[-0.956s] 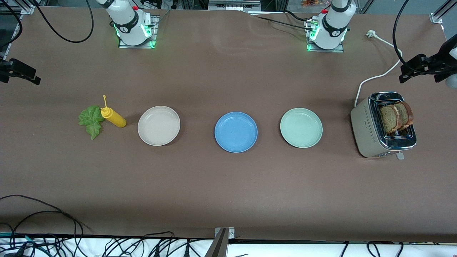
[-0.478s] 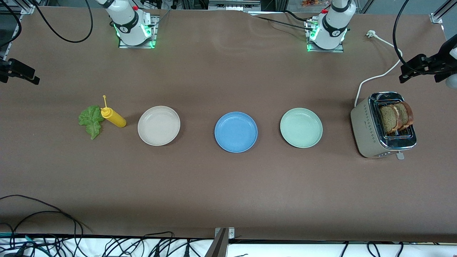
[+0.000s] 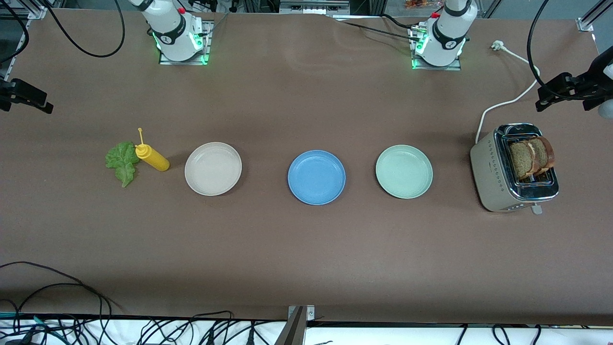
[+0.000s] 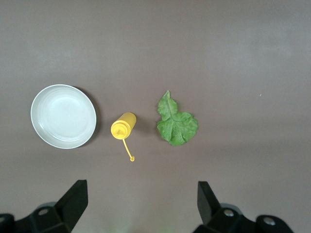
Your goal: Make sandwich in blue plate with both arms
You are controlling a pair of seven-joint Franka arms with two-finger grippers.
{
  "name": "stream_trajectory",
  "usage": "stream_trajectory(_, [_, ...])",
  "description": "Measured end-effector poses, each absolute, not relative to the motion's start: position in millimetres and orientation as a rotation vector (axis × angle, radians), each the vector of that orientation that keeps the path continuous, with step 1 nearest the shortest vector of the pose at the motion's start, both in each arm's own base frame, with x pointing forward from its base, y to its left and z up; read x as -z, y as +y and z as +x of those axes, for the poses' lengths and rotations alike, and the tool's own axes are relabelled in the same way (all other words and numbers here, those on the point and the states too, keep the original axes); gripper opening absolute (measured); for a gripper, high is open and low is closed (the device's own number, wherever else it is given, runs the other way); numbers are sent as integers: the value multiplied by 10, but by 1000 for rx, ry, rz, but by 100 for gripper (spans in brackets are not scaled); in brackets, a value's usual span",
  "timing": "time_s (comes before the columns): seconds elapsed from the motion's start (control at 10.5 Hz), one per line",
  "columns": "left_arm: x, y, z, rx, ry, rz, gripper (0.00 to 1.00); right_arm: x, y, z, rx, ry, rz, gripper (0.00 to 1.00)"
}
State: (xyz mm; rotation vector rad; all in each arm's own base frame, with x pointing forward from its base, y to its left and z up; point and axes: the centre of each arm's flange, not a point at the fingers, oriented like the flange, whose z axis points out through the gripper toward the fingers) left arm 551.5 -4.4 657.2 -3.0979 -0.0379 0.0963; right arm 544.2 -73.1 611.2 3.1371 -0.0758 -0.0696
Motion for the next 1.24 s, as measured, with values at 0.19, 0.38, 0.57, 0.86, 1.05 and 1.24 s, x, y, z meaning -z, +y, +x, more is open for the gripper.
stream_trajectory(0.19, [-6572,-42,5515,-96,-38,-3098,100,-6112,-732,5441,70,-76,3137,100])
stream_trajectory(0.38, [-6572,-41,5515,-96,-39,-3098,100,-6112,-732,5442,70,-76,3137,100])
stream_trajectory(0.57, [-6570,-38,5516,-97,-39,-3098,100,-6112,-732,5442,70,-76,3137,100])
stream_trajectory(0.86, [-6569,-35,5517,-97,-40,-3098,100,-6112,-731,5442,70,-76,3137,100])
stream_trajectory(1.05, [-6566,-35,5518,-98,-40,-3098,100,-6112,-731,5442,70,-76,3137,100])
stream_trajectory(1.24, [-6529,-38,5521,-110,-40,-3099,100,-6112,-731,5441,70,-76,3137,100])
